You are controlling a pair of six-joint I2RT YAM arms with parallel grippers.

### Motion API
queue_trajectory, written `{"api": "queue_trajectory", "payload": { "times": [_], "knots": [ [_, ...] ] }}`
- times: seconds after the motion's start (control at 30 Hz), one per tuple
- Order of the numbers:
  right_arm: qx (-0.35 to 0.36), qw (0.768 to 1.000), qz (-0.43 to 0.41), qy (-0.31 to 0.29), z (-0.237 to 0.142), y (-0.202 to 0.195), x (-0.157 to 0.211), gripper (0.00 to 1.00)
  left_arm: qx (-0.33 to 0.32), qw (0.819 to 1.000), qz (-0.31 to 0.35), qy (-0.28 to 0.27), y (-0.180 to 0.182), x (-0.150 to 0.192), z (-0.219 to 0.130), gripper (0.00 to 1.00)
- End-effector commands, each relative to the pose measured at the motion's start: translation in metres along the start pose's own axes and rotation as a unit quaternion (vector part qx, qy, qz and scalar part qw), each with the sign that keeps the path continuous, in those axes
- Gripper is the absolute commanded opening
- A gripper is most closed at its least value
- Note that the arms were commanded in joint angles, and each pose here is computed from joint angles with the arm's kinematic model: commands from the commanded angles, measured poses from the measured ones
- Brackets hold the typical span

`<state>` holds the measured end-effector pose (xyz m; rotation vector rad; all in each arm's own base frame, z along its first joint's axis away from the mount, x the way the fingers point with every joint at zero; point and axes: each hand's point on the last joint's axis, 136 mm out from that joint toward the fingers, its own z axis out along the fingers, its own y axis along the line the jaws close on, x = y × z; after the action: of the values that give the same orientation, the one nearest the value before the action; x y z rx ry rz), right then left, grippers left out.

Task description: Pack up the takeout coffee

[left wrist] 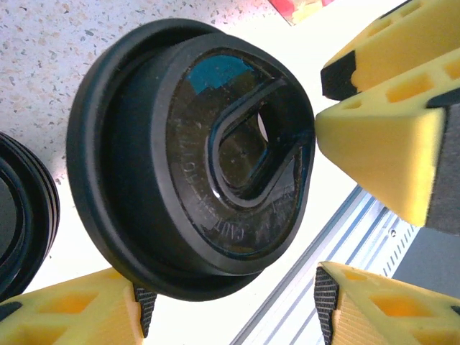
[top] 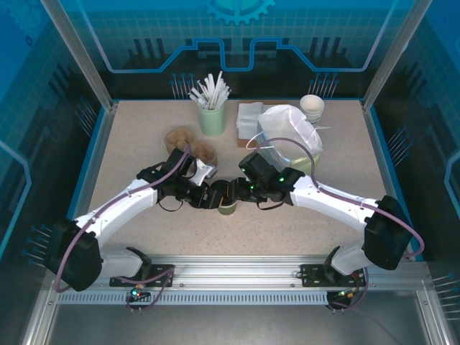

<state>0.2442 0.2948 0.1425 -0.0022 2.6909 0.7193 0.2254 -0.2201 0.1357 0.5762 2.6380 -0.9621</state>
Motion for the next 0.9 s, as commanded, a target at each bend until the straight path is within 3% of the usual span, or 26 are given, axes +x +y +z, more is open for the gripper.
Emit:
{"api": "queue_trajectory", "payload": {
  "times": [0.0,0.87],
  "knots": [
    [-0.005,1.0,-0.006,-0.023,-0.016,0.006,-0.013,0.49,-0.009,1.0,0.023,0.016,-0.003,0.001,-0.001,0.61],
    [-0.007,1.0,-0.003,-0.01,-0.008,0.007,-0.012,0.52,-0.011,0.998,0.035,0.054,-0.008,0.013,0.006,0.63]
  ]
}}
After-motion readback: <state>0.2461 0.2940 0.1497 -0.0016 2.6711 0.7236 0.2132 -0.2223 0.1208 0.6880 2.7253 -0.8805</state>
